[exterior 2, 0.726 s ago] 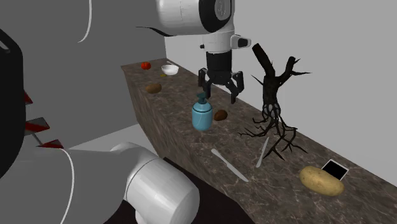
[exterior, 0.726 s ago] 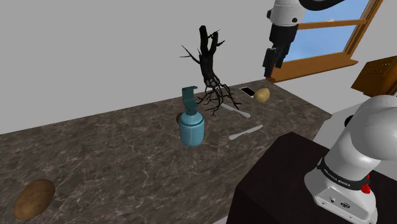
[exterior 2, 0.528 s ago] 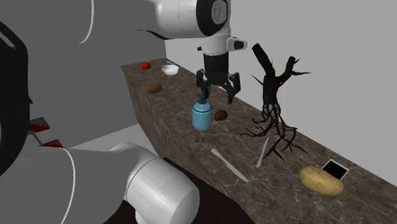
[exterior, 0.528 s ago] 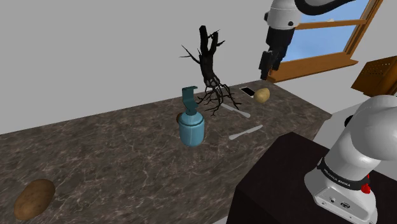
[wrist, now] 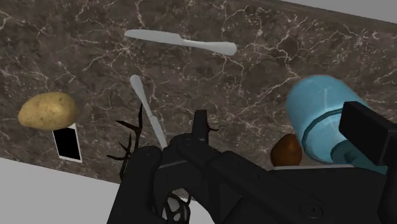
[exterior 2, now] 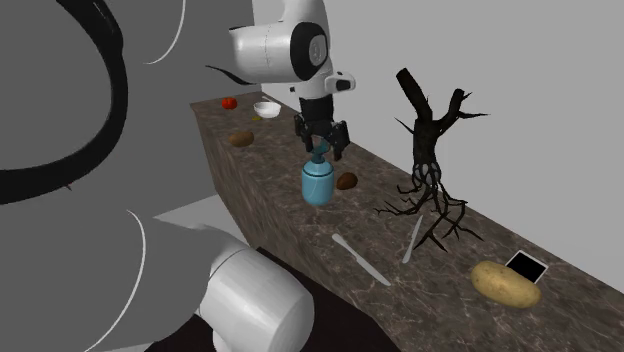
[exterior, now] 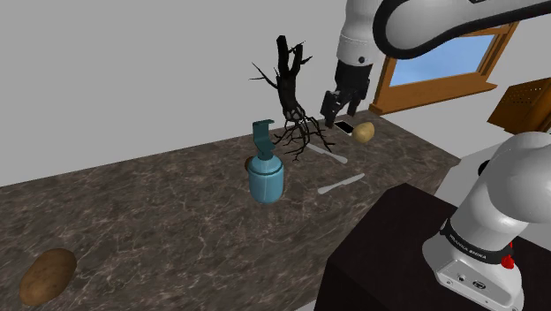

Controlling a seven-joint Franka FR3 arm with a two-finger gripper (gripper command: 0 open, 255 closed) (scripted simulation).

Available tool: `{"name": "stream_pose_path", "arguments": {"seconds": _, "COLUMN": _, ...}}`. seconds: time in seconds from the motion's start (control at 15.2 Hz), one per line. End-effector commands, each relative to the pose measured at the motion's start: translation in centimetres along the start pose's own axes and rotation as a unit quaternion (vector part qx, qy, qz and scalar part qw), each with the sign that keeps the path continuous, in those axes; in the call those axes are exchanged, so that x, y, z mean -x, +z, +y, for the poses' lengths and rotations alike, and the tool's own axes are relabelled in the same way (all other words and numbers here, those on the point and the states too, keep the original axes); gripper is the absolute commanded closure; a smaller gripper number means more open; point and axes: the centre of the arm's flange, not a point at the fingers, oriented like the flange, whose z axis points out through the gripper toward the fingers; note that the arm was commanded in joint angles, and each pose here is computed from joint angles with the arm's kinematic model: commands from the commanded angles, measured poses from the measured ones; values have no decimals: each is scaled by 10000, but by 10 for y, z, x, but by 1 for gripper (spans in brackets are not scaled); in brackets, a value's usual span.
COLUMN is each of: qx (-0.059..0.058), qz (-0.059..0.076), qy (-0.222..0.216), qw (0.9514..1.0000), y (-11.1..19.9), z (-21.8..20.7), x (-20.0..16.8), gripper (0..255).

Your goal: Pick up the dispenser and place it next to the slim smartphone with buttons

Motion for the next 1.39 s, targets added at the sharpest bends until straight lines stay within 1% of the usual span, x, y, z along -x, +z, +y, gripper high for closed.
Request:
{"name": "stream_pose_path", "arguments": {"seconds": 0.0, "qx": -28, "qz": 117, "qy": 173, "qw": 9998, "y": 10, "z": -22, "x": -10, "gripper": 0}}
{"name": "stream_pose_path", "arguments": {"seconds": 0.4, "qx": -84, "qz": 444, "qy": 646, "qw": 9969, "y": 37, "z": -85, "x": -39, "gripper": 0}}
{"name": "stream_pose_path", "arguments": {"seconds": 0.59, "qx": -112, "qz": 608, "qy": 882, "qw": 9942, "y": 49, "z": -115, "x": -57, "gripper": 0}}
{"name": "stream_pose_path", "arguments": {"seconds": 0.86, "qx": -149, "qz": 825, "qy": 1195, "qw": 9893, "y": 64, "z": -154, "x": -83, "gripper": 0}}
{"name": "stream_pose_path", "arguments": {"seconds": 0.92, "qx": -152, "qz": 842, "qy": 1220, "qw": 9888, "y": 66, "z": -157, "x": -85, "gripper": 0}}
{"name": "stream_pose_path", "arguments": {"seconds": 1.32, "qx": -152, "qz": 841, "qy": 1220, "qw": 9888, "y": 97, "z": -157, "x": -90, "gripper": 0}}
